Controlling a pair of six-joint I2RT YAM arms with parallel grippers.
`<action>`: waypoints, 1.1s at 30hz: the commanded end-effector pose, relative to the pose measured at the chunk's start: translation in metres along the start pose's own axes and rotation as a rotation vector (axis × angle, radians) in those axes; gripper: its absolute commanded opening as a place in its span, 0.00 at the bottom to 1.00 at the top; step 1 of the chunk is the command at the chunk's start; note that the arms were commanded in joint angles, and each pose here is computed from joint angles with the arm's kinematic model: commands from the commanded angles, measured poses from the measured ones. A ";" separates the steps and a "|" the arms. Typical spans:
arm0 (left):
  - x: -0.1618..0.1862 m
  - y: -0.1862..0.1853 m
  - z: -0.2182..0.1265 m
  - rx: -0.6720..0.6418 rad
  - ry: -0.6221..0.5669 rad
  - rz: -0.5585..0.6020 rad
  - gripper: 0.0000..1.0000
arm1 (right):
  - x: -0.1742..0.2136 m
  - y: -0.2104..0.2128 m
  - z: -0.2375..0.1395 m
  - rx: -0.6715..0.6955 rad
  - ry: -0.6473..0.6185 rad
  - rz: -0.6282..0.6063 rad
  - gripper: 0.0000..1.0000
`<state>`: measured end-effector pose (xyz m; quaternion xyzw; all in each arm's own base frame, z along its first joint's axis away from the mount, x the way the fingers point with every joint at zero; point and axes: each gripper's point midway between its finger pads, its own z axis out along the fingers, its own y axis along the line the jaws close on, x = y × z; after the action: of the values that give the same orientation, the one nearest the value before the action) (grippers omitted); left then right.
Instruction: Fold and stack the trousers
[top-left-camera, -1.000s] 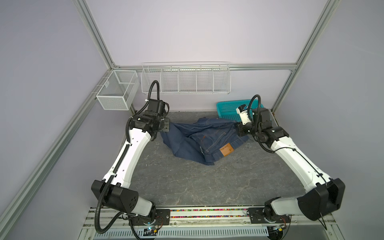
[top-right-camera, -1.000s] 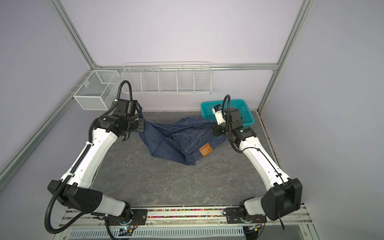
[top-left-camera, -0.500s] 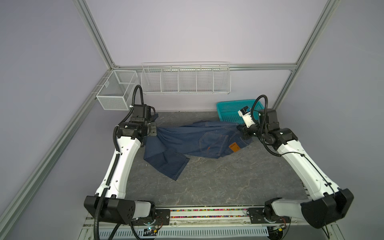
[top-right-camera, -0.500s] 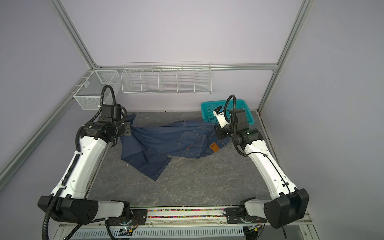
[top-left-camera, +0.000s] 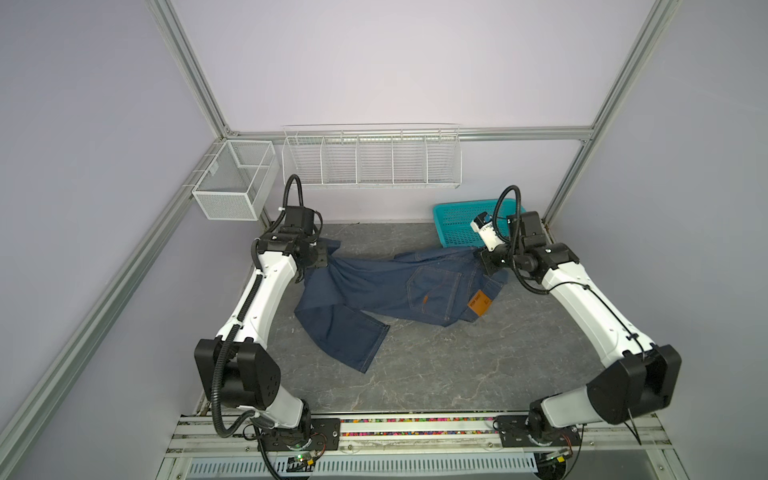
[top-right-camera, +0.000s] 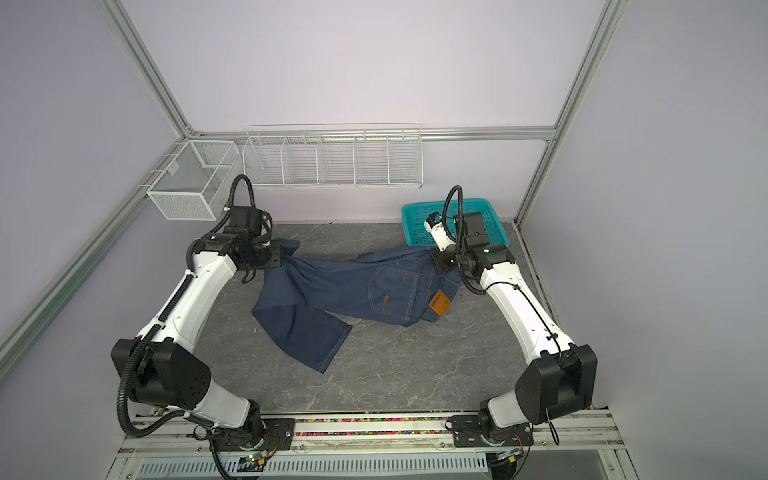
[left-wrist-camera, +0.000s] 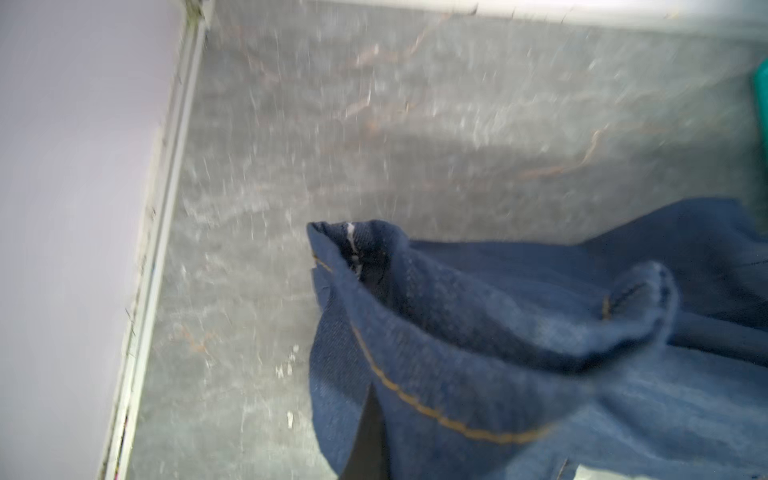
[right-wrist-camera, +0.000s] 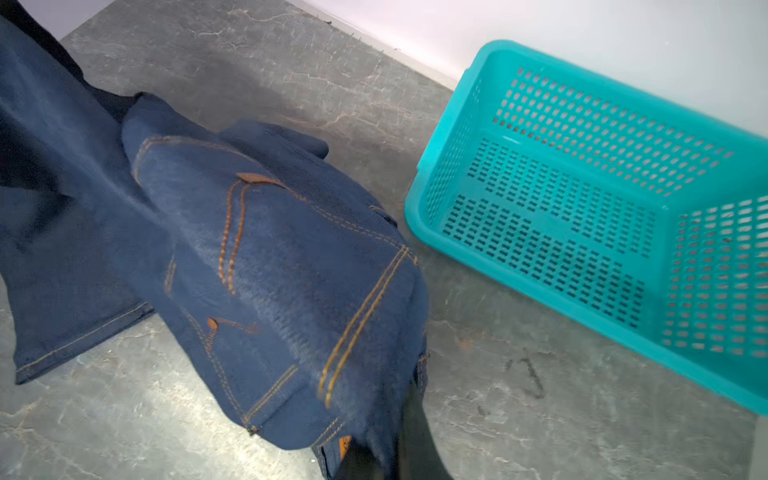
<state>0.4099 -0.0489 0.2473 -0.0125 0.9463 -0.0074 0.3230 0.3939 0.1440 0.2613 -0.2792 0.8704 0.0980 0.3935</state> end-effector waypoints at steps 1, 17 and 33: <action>-0.047 0.008 -0.038 -0.031 -0.147 -0.004 0.00 | -0.031 -0.021 -0.029 0.061 -0.074 -0.114 0.07; 0.135 -0.025 0.015 0.109 0.151 -0.160 0.02 | 0.150 0.104 -0.015 -0.287 0.277 -0.438 0.07; 0.192 0.032 -0.004 -0.228 0.321 -0.282 0.29 | 0.241 0.162 -0.002 -0.466 0.496 -0.542 0.45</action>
<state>0.2591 -0.0405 0.1118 -0.1548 0.9772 0.0072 0.1455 0.1755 0.1806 0.0730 -0.5795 0.7992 0.1193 0.1060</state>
